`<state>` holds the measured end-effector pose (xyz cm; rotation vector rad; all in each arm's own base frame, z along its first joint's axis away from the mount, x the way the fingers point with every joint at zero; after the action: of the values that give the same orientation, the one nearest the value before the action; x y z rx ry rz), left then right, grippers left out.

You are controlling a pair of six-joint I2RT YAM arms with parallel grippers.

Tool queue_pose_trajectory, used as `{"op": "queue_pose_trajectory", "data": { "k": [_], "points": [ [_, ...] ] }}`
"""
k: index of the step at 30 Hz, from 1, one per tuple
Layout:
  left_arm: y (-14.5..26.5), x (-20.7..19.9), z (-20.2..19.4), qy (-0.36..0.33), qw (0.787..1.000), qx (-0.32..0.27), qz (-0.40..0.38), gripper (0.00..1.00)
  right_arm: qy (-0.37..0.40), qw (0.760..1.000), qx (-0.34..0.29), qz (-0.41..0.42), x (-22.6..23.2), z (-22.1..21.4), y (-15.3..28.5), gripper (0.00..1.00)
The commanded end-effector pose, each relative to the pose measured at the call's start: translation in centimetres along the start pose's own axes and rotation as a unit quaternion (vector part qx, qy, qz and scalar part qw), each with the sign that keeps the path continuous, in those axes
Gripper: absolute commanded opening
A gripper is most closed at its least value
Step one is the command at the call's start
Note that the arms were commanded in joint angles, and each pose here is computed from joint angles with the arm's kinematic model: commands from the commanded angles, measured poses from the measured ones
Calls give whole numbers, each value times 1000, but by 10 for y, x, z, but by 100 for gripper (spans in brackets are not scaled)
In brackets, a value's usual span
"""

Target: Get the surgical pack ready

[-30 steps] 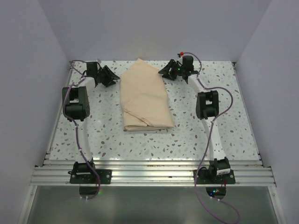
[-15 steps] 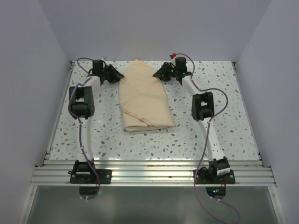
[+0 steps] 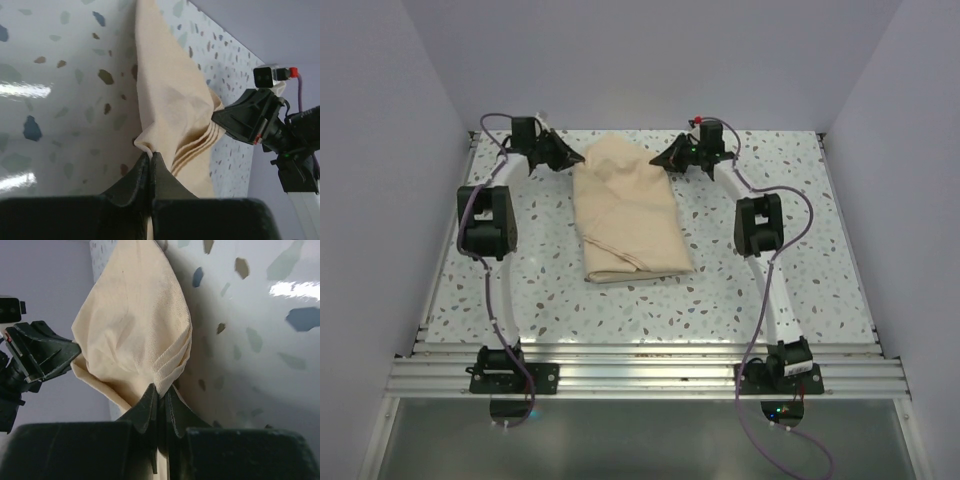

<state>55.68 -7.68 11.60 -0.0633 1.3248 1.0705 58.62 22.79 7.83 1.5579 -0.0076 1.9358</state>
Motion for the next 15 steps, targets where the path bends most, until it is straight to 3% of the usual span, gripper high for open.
{"op": "queue_pose_trajectory", "data": {
  "k": [1, 8, 15],
  "points": [
    [59, -87, -6, -59, 996, 6, -69, 0, 26, 998, 8, 62, 107, 10, 48, 0],
    [100, -111, -68, -80, 993, 43, -73, 0, 22, 998, 57, 22, 129, -29, 86, 0],
    [139, -89, -115, -90, 993, 71, -33, 0, 33, 995, 90, 4, 146, -61, 127, 0]
  ]
}}
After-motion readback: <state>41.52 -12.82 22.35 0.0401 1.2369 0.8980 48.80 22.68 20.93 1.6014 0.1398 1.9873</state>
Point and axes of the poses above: each gripper's point midway between its finger pads, its own y axis back along the fingers, its own x axis along the line the jaws close on, z = x × y, the point moved 7 cm from there along y, back along the fingers, and after that the axes turned 3 degrees about y, right-handed, at the moved point
